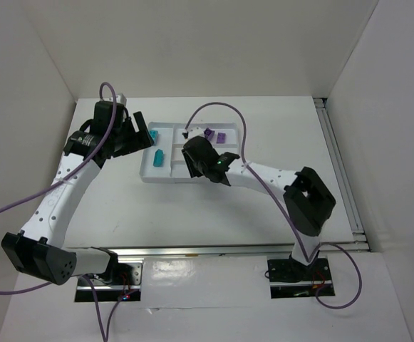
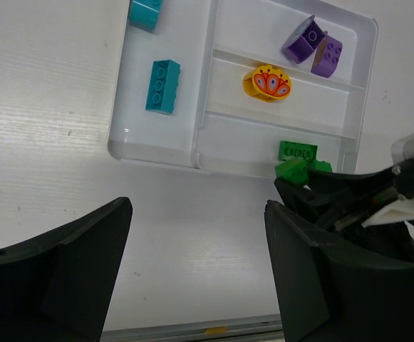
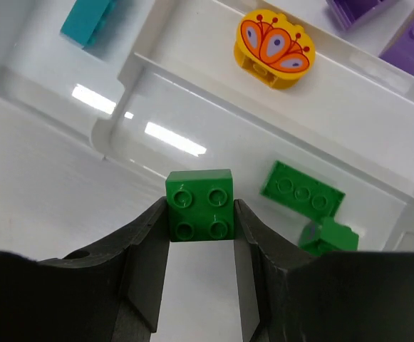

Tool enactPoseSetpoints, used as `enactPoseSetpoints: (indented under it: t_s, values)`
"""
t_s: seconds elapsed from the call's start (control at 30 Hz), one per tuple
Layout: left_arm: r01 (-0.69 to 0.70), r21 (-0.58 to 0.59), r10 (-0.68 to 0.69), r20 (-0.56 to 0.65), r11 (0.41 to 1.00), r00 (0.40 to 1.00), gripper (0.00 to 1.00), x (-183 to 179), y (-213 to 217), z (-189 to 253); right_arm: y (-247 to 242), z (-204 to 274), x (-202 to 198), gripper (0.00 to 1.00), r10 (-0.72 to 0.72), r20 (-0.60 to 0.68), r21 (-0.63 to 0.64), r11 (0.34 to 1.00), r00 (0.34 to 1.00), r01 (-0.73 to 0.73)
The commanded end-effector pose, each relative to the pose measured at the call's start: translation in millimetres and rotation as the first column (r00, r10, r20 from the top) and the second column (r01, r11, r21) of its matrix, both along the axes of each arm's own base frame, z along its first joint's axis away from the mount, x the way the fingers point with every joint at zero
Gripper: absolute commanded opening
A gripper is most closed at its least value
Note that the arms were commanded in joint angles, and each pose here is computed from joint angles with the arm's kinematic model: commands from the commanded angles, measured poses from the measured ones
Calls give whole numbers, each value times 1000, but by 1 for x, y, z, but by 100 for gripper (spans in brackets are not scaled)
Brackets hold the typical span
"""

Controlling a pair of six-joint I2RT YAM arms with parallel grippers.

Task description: Sort the legos into containers by color

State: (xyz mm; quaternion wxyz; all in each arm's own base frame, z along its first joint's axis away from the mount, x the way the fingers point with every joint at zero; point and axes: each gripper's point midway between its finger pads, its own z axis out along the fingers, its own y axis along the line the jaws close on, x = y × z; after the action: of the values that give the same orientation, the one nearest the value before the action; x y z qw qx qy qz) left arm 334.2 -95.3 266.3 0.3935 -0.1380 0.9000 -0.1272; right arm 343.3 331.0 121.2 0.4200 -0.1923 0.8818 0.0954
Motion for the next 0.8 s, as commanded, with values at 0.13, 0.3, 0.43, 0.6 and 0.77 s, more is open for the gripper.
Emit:
enactPoseSetpoints:
  t_s: [0.13, 0.3, 0.43, 0.6, 0.77]
  values:
    - [9, 2, -9, 72, 1000, 997, 87, -1, 3, 22, -1, -21, 35, 33, -74, -23, -20, 997, 997, 74]
    - [9, 2, -9, 72, 1000, 997, 87, -1, 3, 22, 1, -22, 42, 52, -81, -32, 25, 996, 996, 82]
    - [9, 2, -9, 72, 1000, 997, 87, -1, 3, 22, 5, -17, 45, 94, -81, -28, 30, 996, 996, 82]
    - [7, 12, -8, 84, 1000, 996, 87, -2, 5, 25, -18, 28, 50, 100, -201, 53, 49, 979, 978, 199]
    - [5, 23, -7, 95, 1000, 995, 87, -3, 8, 28, -118, 90, 44, 100, -553, 229, 48, 828, 801, 558]
